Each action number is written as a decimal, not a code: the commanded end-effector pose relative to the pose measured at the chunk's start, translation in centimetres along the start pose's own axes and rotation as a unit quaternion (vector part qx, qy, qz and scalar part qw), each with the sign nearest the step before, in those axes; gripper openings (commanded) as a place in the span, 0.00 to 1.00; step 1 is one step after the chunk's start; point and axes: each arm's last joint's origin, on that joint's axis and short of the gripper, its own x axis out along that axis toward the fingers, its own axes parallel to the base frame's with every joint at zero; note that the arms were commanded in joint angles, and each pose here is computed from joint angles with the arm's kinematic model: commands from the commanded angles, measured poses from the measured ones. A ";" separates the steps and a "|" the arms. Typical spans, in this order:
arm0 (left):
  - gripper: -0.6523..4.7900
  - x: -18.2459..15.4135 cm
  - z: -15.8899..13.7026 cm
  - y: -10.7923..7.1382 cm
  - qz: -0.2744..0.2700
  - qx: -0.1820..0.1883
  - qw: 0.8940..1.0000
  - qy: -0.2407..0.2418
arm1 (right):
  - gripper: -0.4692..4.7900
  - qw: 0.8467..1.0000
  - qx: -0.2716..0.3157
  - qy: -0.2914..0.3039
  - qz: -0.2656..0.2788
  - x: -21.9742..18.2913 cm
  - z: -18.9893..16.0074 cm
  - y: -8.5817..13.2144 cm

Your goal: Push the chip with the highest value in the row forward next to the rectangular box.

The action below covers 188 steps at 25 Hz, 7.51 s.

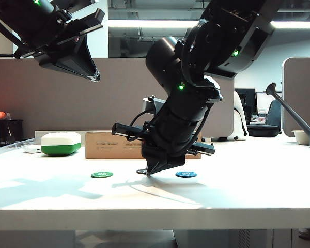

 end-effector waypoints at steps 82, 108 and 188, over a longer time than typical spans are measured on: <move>0.11 -0.1 0.2 0.0 -0.001 0.002 1.000 -0.006 | 0.08 0.999 0.005 -0.038 -0.034 2.3 3.2 0.6; 0.11 -0.1 0.2 0.0 -0.001 0.002 1.000 -0.007 | 0.08 0.998 0.022 -0.042 -0.031 4.1 3.3 -1.6; 0.11 -0.1 0.2 0.0 -0.001 0.002 1.000 -0.007 | 0.08 0.994 0.019 -0.100 -0.032 5.1 8.4 -1.3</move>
